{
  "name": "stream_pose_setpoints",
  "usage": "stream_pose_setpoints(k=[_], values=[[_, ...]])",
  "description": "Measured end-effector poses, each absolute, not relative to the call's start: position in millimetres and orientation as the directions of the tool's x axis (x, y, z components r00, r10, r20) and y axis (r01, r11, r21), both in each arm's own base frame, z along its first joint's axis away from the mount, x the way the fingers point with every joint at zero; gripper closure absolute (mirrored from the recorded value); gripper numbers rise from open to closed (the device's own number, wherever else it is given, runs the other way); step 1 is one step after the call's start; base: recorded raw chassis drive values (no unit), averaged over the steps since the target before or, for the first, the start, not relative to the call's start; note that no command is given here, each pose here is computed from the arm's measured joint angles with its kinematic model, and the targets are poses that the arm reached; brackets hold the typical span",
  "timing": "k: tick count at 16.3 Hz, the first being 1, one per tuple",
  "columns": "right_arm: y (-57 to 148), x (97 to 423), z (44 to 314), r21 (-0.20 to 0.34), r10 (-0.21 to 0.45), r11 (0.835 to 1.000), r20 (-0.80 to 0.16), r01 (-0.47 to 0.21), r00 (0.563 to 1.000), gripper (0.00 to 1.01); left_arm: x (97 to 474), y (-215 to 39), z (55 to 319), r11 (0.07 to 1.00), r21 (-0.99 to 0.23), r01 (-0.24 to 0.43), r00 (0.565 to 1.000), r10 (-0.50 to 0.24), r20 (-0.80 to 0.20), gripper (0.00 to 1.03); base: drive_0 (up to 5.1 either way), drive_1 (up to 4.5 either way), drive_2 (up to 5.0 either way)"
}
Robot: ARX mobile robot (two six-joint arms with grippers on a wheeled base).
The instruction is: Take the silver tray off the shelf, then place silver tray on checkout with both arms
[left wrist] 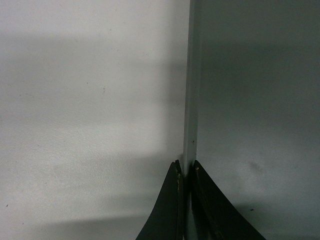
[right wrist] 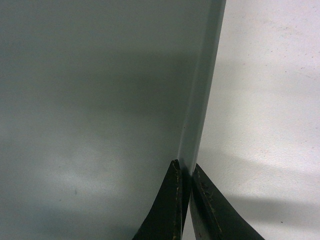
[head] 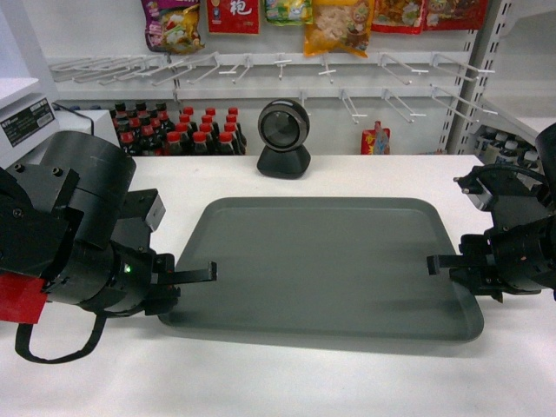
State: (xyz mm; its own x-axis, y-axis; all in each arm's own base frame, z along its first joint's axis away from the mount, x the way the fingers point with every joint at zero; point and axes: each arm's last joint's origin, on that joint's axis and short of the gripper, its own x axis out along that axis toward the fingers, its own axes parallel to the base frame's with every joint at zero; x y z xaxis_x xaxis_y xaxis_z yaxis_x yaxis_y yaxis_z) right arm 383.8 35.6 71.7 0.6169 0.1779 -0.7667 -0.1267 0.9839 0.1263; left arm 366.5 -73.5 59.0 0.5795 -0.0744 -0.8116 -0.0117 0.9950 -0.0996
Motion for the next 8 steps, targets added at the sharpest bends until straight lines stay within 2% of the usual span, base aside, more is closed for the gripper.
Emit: stream_pose_setpoints(k=[1, 3, 7, 8], values=[[35.8, 383.8, 71.7, 0.124, 0.177, 0.984, -0.765, -0.127, 0.619, 0.98, 366.3, -73.7, 58.7, 0.995, -0.099, -0.012, 0.578, -0.074, -0.813, 1.00, 0.0, 0.00, 0.0], [35.5, 383.2, 71.1, 0.104, 0.162, 0.986, -0.759, -0.128, 0.631, 0.91, 366.1, -75.6, 58.8, 0.996, -0.092, -0.012, 0.580, -0.068, -0.812, 0.98, 0.0, 0.00, 0.0], [32.5, 381.2, 73.0, 0.071, 0.127, 0.991, -0.745, -0.110, 0.655, 0.80, 365.1, -77.9, 59.6, 0.998, -0.053, -0.029, 0.594, -0.025, -0.804, 0.87, 0.0, 0.00, 0.0], [27.2, 379.1, 77.8, 0.070, 0.118, 0.993, -0.727, -0.097, 0.677, 0.73, 361.7, -76.9, 62.4, 0.998, -0.048, -0.034, 0.603, -0.017, -0.797, 0.77, 0.0, 0.00, 0.0]])
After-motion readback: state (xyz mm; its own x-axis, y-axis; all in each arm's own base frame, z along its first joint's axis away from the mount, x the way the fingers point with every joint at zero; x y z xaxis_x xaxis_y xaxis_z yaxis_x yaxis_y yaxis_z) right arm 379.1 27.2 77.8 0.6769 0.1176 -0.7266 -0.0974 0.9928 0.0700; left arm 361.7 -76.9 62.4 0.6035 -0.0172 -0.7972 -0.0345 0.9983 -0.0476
